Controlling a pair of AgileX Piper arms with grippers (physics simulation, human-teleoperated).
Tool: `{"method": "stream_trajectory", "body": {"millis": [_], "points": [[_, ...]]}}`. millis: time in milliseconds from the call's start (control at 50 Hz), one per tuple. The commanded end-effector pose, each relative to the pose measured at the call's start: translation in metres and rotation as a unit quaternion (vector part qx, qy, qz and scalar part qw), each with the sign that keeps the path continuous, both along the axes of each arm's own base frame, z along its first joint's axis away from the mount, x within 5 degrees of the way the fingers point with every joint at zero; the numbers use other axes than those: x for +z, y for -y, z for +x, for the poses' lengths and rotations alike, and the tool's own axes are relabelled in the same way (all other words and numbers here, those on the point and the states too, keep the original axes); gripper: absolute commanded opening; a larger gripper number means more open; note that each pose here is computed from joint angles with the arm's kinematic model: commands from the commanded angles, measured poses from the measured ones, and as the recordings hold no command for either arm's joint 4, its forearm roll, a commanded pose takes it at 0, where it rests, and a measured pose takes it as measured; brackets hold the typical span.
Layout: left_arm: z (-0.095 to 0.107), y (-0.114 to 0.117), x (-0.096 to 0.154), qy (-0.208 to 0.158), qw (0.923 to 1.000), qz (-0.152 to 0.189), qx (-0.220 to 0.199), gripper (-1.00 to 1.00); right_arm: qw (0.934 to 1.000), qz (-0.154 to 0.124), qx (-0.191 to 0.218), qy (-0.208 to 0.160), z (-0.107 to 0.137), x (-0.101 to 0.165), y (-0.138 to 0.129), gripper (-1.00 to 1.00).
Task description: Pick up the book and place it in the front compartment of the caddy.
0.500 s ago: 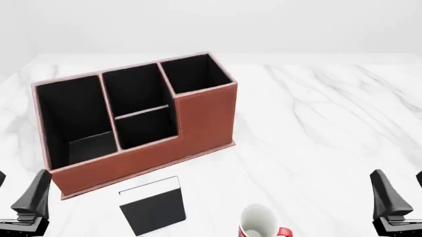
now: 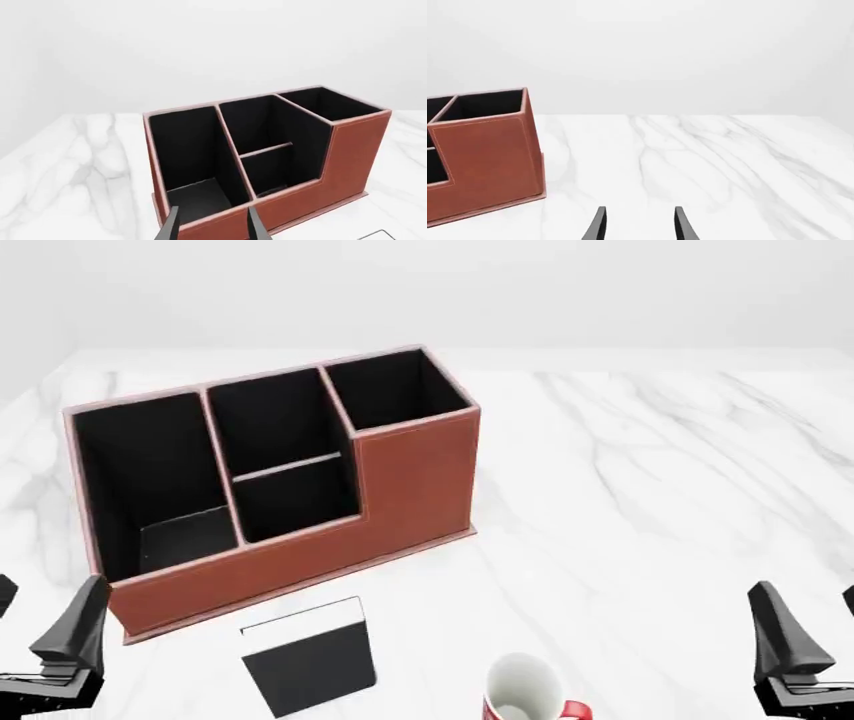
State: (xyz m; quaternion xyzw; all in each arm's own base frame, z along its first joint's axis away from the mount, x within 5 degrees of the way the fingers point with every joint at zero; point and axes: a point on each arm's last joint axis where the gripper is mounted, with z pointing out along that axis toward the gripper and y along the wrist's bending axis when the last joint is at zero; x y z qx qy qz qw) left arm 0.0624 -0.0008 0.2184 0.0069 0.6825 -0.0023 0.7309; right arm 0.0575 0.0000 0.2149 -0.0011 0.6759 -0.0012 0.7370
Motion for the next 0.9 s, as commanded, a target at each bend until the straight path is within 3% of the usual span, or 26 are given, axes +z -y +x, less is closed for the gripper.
{"method": "stream_trajectory", "body": {"millis": [20, 100, 120, 140, 160, 200, 260, 420, 460, 560, 620, 660, 680, 740, 900], "points": [[0.008, 0.005, -0.002, -0.009, 0.9992, -0.009, -0.037, 1.0, 1.0, 0.0, 0.0, 0.0, 0.0, 0.0, 0.0, 1.0], [0.003, 0.007, 0.001, 0.003, 0.9984, -0.008, -0.055, 1.0, 1.0, 0.0, 0.0, 0.0, 0.0, 0.0, 0.0, 1.0], [-0.006, 0.013, 0.007, 0.02, 0.9932, 0.009, -0.115, 1.0, 1.0, 0.0, 0.0, 0.0, 0.0, 0.0, 0.0, 1.0], [-0.002, 0.011, 0.01, 0.008, 0.996, 0.005, -0.089, 1.0, 1.0, 0.0, 0.0, 0.0, 0.0, 0.0, 0.0, 1.0], [0.015, 0.011, 0.01, -0.028, 0.9971, 0.012, -0.07, 1.0, 1.0, 0.0, 0.0, 0.0, 0.001, 0.0, 0.0, 1.0], [0.008, 0.013, 0.023, -0.008, 0.996, 0.003, -0.089, 1.0, 1.0, 0.0, 0.0, 0.0, 0.001, 0.0, 0.0, 1.0], [0.018, 0.015, 0.038, -0.027, 0.9947, 0.042, -0.09, 1.0, 1.0, 0.0, 0.0, 0.0, 0.001, 0.0, 0.0, 1.0], [0.026, 0.019, 0.074, -0.054, 0.9916, 0.057, -0.103, 1.0, 1.0, 0.0, 0.0, 0.0, 0.001, 0.0, 0.0, 1.0], [0.036, 0.021, 0.078, -0.08, 0.9889, 0.068, -0.105, 1.0, 1.0, 0.0, 0.0, 0.0, 0.001, 0.0, 0.0, 1.0], [0.033, 0.023, 0.095, -0.081, 0.9871, 0.078, -0.114, 1.0, 1.0, 0.0, 0.0, 0.0, 0.001, 0.0, 0.0, 1.0], [0.04, 0.028, 0.105, -0.1, 0.9816, 0.091, -0.135, 1.0, 1.0, 0.0, 0.0, 0.0, 0.0, 0.0, 0.0, 1.0], [0.038, 0.032, 0.114, -0.099, 0.9796, 0.085, -0.153, 1.0, 1.0, 0.0, 0.0, 0.0, 0.0, 0.0, 0.0, 1.0], [0.042, 0.036, 0.115, -0.117, 0.9763, 0.081, -0.163, 1.0, 1.0, 0.0, 0.0, 0.0, 0.0, 0.0, 0.0, 1.0], [0.052, 0.035, 0.113, -0.141, 0.9728, 0.104, -0.151, 1.0, 1.0, 0.0, 0.0, 0.0, 0.0, 0.0, 0.0, 1.0], [0.071, 0.055, 0.12, -0.204, 0.9474, 0.143, -0.201, 1.0, 1.0, 0.0, 0.0, 0.0, 0.0, 0.0, 0.0, 1.0]]}}
